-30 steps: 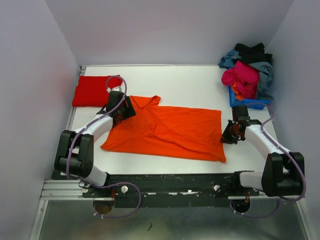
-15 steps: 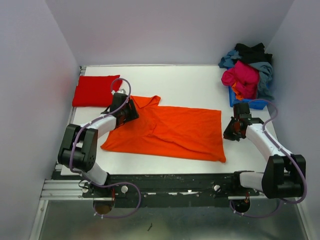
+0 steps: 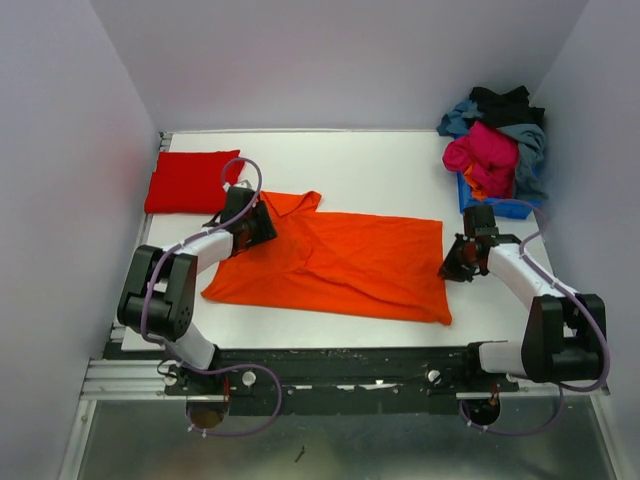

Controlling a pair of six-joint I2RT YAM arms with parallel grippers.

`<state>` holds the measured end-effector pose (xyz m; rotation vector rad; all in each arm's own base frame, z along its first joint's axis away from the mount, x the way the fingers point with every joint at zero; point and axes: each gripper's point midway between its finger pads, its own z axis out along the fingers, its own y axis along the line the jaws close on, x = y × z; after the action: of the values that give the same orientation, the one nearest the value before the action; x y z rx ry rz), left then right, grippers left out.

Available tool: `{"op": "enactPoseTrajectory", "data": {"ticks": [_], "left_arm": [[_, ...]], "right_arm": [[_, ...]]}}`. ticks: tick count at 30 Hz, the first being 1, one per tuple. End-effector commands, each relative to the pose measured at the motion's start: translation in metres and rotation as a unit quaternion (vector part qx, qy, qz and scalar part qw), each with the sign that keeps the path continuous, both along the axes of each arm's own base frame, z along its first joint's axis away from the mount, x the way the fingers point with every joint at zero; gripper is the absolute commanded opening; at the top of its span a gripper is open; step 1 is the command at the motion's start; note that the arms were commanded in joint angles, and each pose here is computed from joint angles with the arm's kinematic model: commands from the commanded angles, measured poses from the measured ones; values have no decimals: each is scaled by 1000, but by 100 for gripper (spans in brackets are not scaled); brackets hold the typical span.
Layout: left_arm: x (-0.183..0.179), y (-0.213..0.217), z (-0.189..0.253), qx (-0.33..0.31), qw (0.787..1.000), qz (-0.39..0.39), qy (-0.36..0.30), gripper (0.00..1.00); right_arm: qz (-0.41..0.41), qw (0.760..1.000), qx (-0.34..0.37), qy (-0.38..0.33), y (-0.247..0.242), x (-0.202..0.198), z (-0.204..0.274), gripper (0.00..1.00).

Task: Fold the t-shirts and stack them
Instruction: Fold the flattened tshirt in 1/3 of the way

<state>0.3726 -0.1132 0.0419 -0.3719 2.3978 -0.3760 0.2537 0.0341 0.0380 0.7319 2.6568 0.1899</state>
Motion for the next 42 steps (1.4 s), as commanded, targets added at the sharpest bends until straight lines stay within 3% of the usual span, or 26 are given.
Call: {"op": "enactPoseTrajectory", "data": {"ticks": [1, 4, 6, 10, 22, 25, 26, 27, 28, 34, 42], "left_arm": [[6, 2, 0, 12, 1000, 8, 2, 68], [7, 4, 3, 15, 1000, 11, 1, 68], [8, 4, 5, 16, 1000, 11, -2, 68], [8, 5, 7, 19, 1000, 11, -3, 68], [10, 3, 6, 16, 1000, 9, -3, 68], [10, 3, 5, 16, 1000, 9, -3, 68], [11, 3, 3, 16, 1000, 9, 0, 68], [11, 2, 1, 16, 1000, 9, 2, 68], [11, 2, -1, 16, 1000, 8, 5, 68], [10, 2, -14, 19, 1000, 9, 20, 68], [9, 4, -17, 23, 999, 11, 25, 68]], "right_arm": [[13, 1000, 12, 12, 7, -2, -10, 28], [10, 1000, 4, 14, 3, -5, -11, 29], [5, 1000, -7, 11, -1, -5, -6, 41], [-4, 999, -38, -5, -13, -5, 6, 41], [10, 1000, 2, 17, 2, -11, -15, 37], [10, 1000, 6, 14, 4, -11, -12, 25], [9, 1000, 6, 12, 4, -11, -10, 17], [5, 1000, 4, 11, 3, -11, -8, 3], [2, 1000, -1, 10, 1, -9, -5, 1], [-18, 999, -46, -3, -16, -6, 9, 1], [-30, 998, -49, 1, -18, 2, 8, 1]]}}
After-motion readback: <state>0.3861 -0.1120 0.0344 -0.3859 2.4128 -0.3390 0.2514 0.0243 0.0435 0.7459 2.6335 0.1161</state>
